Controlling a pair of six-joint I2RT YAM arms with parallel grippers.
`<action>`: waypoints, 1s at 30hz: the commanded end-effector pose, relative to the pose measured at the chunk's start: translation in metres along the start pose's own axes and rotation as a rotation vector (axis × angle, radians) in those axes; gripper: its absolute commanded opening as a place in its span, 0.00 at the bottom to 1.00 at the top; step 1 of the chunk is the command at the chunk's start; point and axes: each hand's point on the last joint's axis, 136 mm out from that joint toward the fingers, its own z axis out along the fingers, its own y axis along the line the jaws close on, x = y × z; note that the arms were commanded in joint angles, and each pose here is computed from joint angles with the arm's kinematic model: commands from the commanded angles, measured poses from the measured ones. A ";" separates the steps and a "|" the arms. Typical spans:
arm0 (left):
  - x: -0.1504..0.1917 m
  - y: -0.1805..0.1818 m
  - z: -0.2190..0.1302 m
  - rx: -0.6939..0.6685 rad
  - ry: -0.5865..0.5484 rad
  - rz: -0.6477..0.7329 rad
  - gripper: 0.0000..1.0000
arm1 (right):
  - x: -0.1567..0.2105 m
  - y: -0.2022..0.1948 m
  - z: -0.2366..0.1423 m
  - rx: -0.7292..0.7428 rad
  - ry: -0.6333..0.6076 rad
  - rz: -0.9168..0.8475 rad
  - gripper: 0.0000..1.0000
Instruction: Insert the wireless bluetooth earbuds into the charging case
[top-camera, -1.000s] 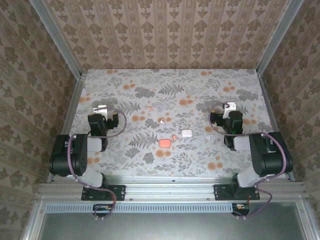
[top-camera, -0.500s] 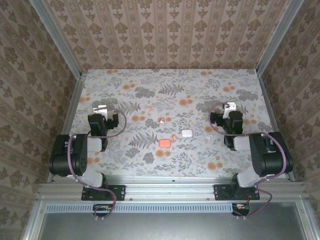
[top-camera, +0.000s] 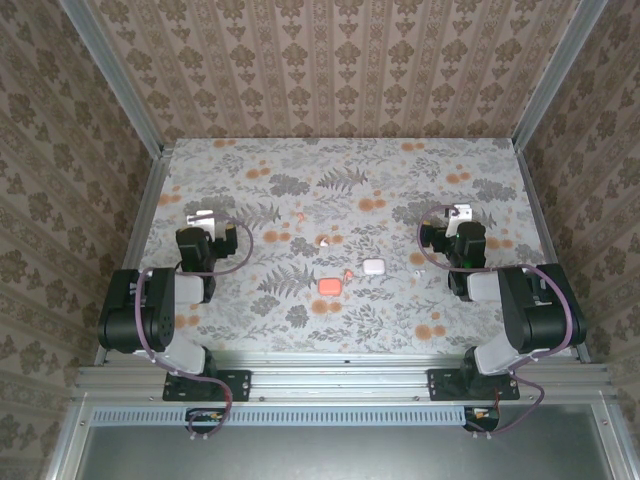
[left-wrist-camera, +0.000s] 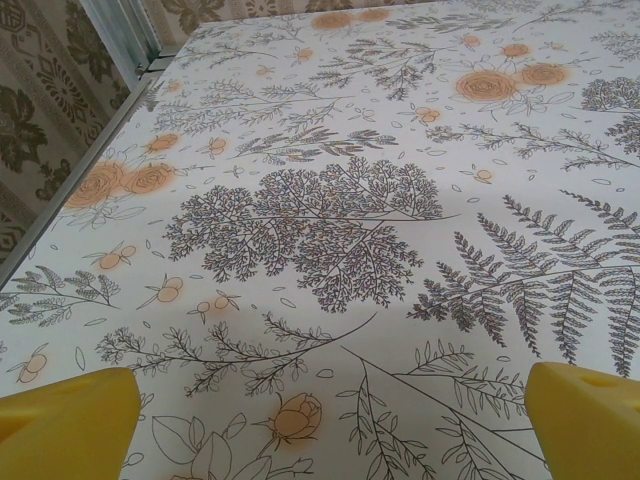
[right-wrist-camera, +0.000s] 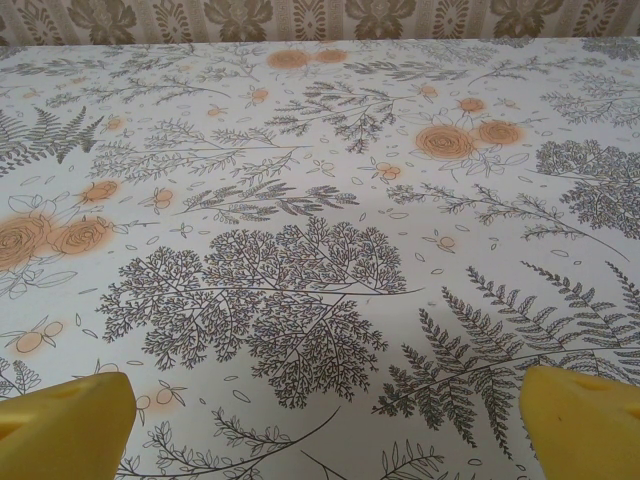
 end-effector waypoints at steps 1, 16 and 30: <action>-0.012 0.002 0.001 0.005 -0.028 -0.004 1.00 | -0.009 0.002 0.001 -0.001 -0.024 -0.003 1.00; -0.026 -0.002 -0.002 0.021 -0.006 0.018 0.97 | -0.034 -0.004 -0.011 0.036 0.070 0.033 1.00; -0.080 -0.111 -0.058 0.323 0.276 0.030 0.89 | -0.052 0.054 -0.099 -0.021 0.621 0.052 1.00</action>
